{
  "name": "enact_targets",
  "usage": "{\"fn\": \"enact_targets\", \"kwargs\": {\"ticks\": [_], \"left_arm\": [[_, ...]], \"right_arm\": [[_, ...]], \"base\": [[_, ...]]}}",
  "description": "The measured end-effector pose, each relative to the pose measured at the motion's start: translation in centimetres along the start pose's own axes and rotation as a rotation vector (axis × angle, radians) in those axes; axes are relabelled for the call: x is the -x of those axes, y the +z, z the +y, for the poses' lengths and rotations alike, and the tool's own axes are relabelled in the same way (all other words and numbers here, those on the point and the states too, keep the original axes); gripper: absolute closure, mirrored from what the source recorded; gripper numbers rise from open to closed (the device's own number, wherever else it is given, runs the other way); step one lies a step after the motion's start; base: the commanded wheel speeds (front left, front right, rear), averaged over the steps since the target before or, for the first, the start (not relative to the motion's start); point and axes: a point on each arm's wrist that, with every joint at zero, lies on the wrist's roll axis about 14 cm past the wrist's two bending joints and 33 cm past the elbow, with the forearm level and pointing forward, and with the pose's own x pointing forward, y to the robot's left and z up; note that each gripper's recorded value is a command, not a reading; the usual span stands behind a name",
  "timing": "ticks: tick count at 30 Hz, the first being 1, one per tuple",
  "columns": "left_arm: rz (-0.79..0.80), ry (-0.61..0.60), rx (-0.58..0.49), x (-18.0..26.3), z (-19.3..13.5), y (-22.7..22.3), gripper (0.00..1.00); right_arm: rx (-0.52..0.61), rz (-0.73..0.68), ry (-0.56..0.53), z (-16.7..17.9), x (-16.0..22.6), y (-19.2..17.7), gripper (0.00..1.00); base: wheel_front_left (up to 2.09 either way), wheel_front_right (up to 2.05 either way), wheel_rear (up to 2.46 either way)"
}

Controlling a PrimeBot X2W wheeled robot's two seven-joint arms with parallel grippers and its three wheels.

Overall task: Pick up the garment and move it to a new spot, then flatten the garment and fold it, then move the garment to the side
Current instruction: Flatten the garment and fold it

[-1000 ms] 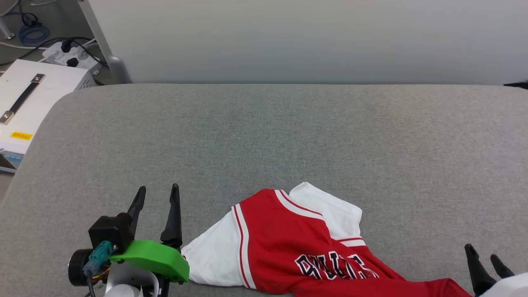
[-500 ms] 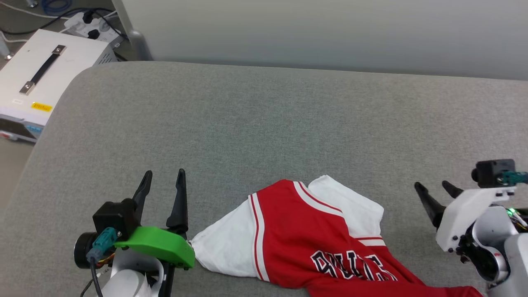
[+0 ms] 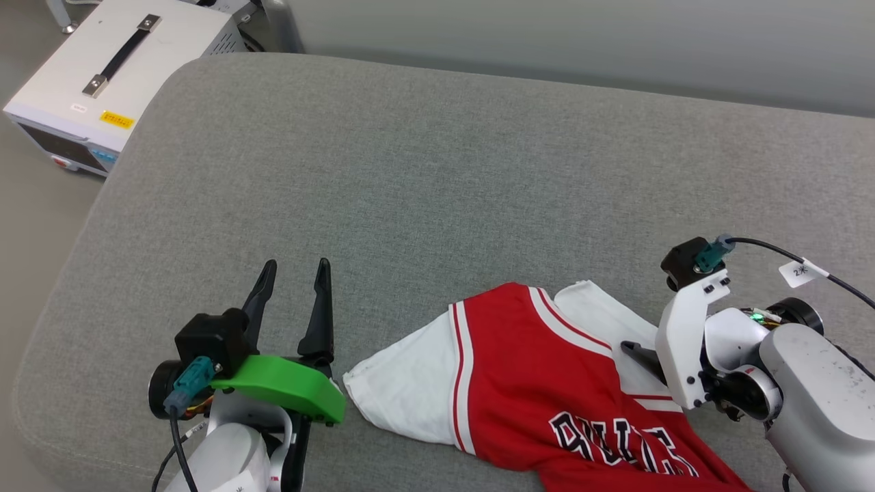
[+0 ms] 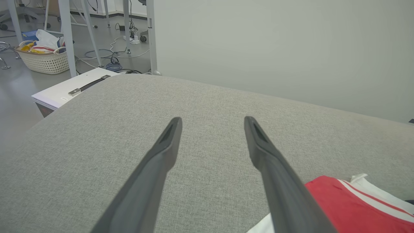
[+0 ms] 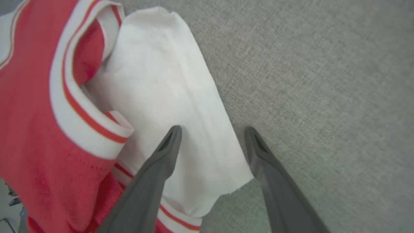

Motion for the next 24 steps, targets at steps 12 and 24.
{"fn": "enact_targets", "kwargs": {"ticks": [12, 24], "left_arm": [[0.035, 0.014, 0.011, -0.3, 0.4, -1.6, 0.00], [-0.006, 0.004, 0.008, -0.3, 0.2, -0.3, 0.00]], "right_arm": [[-0.013, 0.196, 0.044, 0.0, -1.7, -2.0, 1.00], [-0.139, -0.129, -0.087, -4.9, 2.1, 4.4, 1.00]], "base": [[0.00, 0.00, 0.00], [0.00, 0.00, 0.00]]}}
